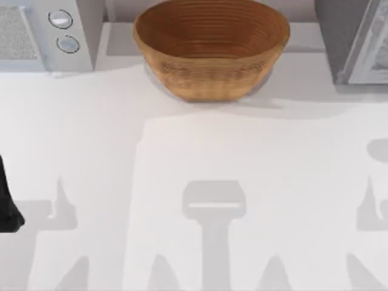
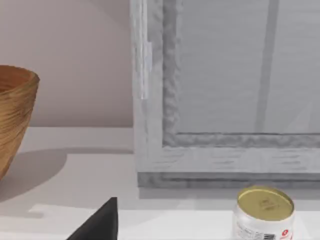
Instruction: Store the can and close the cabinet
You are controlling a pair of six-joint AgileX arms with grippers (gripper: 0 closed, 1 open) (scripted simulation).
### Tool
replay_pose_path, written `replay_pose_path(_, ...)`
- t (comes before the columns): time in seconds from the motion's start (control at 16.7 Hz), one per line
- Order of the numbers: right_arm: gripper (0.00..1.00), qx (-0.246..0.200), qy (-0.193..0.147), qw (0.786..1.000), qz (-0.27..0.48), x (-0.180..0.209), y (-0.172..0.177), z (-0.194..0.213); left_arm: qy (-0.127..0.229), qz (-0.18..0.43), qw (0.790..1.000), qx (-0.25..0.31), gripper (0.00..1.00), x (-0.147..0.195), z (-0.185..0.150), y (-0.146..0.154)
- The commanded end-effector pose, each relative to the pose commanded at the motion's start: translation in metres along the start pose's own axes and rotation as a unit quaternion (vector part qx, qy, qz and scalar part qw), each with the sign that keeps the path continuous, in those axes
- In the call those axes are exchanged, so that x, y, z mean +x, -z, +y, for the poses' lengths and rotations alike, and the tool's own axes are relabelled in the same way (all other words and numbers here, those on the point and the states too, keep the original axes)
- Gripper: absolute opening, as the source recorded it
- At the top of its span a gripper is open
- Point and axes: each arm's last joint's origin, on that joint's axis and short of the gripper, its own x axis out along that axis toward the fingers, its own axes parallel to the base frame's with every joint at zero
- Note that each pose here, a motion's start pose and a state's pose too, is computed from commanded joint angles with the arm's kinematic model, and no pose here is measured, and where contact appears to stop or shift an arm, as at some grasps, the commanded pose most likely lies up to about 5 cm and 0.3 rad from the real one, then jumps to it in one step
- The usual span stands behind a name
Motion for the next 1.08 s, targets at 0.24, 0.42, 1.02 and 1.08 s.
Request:
replay_pose_path(0.24, 1.00, 0.000, -0.001, 1.000, -0.003, 0.002, -0.003, 0.000, 0.000, 0.000, 1.000, 0.000, 1.00, 0.000, 0.000, 0.000)
replay_pose_path(0.42, 1.00, -0.001, -0.003, 1.000, -0.010, 0.009, -0.011, -0.001, 0.000, 0.000, 1.000, 0.000, 1.00, 0.000, 0.000, 0.000)
replay_pose_path(1.02, 1.00, -0.012, 0.004, 0.999, 0.030, 0.087, -0.002, -0.020, 0.000, 0.000, 1.000, 0.000, 1.00, 0.000, 0.000, 0.000)
replay_pose_path(1.08, 1.00, -0.012, 0.005, 0.999, 0.037, 0.096, 0.006, -0.024, 0.000, 0.000, 1.000, 0.000, 1.00, 0.000, 0.000, 0.000)
